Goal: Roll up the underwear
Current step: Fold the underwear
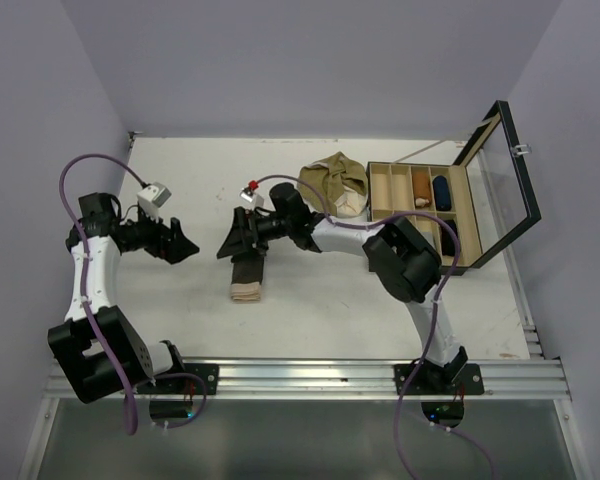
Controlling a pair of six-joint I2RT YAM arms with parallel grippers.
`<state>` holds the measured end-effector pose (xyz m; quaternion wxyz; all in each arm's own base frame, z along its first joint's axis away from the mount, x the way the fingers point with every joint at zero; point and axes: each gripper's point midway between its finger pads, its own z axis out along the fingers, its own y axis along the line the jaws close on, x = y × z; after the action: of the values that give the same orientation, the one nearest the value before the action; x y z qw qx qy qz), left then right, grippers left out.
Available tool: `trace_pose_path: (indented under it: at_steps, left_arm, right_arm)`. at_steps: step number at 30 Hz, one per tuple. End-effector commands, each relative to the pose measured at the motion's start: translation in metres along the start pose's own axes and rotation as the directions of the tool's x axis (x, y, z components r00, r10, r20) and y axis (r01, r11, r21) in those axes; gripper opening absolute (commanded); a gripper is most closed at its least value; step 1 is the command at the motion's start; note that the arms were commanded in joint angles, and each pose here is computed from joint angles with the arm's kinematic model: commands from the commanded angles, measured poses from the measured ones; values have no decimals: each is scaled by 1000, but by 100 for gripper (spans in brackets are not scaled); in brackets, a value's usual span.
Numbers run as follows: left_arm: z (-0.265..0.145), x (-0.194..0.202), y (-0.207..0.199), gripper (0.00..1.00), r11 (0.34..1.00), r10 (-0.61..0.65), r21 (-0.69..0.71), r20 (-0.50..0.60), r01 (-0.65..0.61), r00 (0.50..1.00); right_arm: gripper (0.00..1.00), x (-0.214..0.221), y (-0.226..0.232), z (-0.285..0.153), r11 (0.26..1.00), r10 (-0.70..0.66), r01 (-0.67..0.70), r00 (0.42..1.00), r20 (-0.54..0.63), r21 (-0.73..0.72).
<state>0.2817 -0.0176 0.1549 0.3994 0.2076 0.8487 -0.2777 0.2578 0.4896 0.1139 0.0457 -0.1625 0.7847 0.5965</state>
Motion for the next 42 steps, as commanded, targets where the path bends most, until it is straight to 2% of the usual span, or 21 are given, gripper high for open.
trace_pose_path:
  at_steps: [1,10,14,17,22,27,34,35,39,42]
  left_arm:
    - [-2,-12,3,100,998,55,-10,49,-55,997]
    - [-1,-18,13,100,999,33,-34,54,-31,998]
    - [-1,-19,16,100,998,27,-52,50,-25,998]
    - [-4,-20,16,100,997,40,-71,50,-37,998]
    - [-6,-18,11,100,996,64,-66,53,-60,997]
    - [-3,-15,16,100,994,76,-86,55,-71,996]
    - [-3,-18,29,100,985,93,-148,40,-86,995]
    - [-2,-22,32,100,982,105,-164,43,-96,994]
    - [-2,-27,34,100,976,130,-182,28,-123,991]
    - [-4,-28,28,100,975,162,-159,17,-158,987]
  right_arm:
    - [86,-35,22,-10,997,-77,78,994,73,-15]
    - [86,-15,-69,21,998,50,-52,998,44,30]
    - [85,-14,-84,28,997,61,-63,997,44,47]
    - [85,-23,-68,27,999,48,-50,998,50,22]
    - [85,-61,10,2,996,-78,83,991,105,-42]
    - [84,-91,23,-14,988,-152,156,974,166,-13]
    - [83,-107,-34,0,998,-68,65,980,188,18]
    - [83,-103,-53,6,1000,-16,12,983,184,24]
    - [81,-106,-90,18,999,14,-23,982,190,44]
    - [80,-106,-98,21,998,-6,-6,983,181,65]
